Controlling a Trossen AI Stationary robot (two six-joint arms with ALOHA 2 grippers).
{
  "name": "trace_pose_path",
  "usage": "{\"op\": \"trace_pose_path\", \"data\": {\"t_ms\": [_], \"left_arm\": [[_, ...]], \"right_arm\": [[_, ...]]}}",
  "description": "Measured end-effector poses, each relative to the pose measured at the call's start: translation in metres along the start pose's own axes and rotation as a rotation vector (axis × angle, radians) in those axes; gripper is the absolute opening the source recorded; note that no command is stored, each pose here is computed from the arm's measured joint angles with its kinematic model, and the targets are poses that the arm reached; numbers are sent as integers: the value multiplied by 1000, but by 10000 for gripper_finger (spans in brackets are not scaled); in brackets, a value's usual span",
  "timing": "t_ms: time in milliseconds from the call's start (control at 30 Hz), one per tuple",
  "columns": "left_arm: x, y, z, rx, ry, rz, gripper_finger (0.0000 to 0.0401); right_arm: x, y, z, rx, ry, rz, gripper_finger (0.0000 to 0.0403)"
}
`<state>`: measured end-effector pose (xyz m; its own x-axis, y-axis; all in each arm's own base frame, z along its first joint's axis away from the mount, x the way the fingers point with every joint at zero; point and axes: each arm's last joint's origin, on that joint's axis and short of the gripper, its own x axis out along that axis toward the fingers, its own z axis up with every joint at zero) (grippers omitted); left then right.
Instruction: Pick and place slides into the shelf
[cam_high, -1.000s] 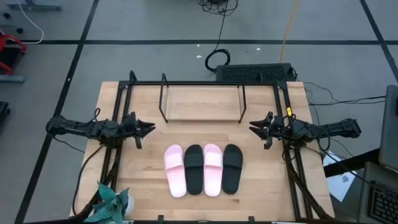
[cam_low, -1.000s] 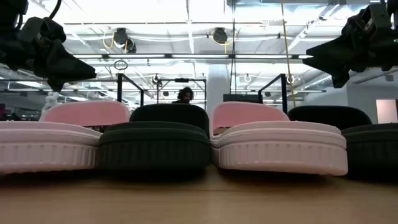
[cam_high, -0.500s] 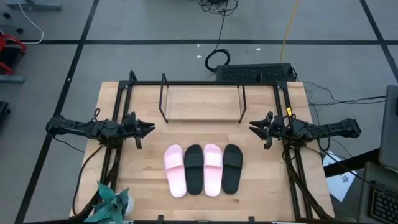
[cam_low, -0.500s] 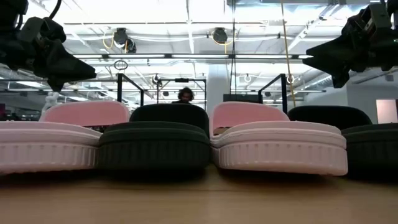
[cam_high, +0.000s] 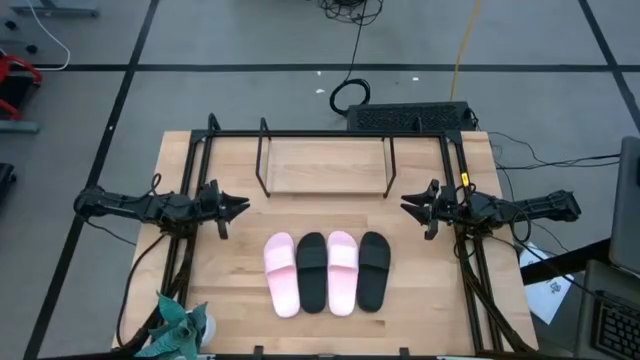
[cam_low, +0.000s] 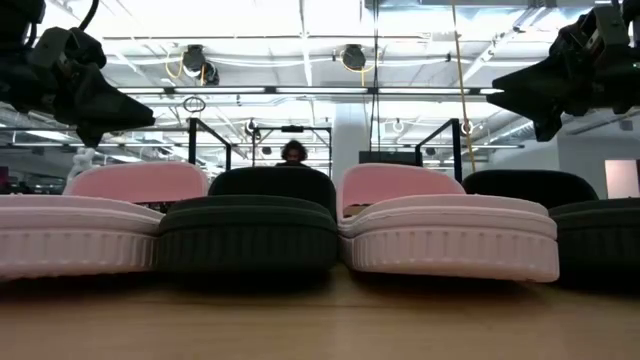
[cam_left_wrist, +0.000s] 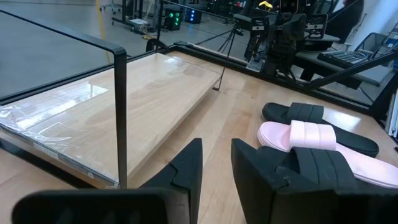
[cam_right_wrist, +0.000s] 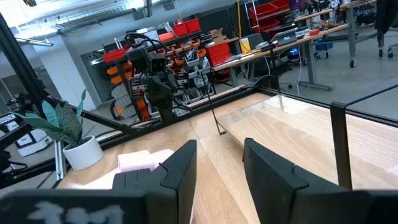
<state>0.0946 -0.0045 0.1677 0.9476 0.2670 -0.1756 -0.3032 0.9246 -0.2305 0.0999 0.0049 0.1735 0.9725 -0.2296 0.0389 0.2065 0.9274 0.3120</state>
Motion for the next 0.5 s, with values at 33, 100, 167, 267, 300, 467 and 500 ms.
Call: {"op": "trace_pose_path", "data": {"t_ms": [33,100,167,267,300,467,500], "left_arm": [[0,0,0,0,0,0,86],[0,0,0,0,0,0,86],[0,0,0,0,0,0,86],[0,0,0,0,1,0,86],[0,0,0,0,0,0,86],[0,0,0,0,0,1,86],[0,0,0,0,0,1,86]], "right_arm": [[0,0,0,0,0,0,121],[0,0,0,0,-1,1,121],[0,0,1,3,-8,3,121],[0,2,6,27,-61,19,121],[0,3,9,38,-87,28,121],[-5,7,30,170,-287,99,121],[-6,8,35,216,-335,118,121]]}}
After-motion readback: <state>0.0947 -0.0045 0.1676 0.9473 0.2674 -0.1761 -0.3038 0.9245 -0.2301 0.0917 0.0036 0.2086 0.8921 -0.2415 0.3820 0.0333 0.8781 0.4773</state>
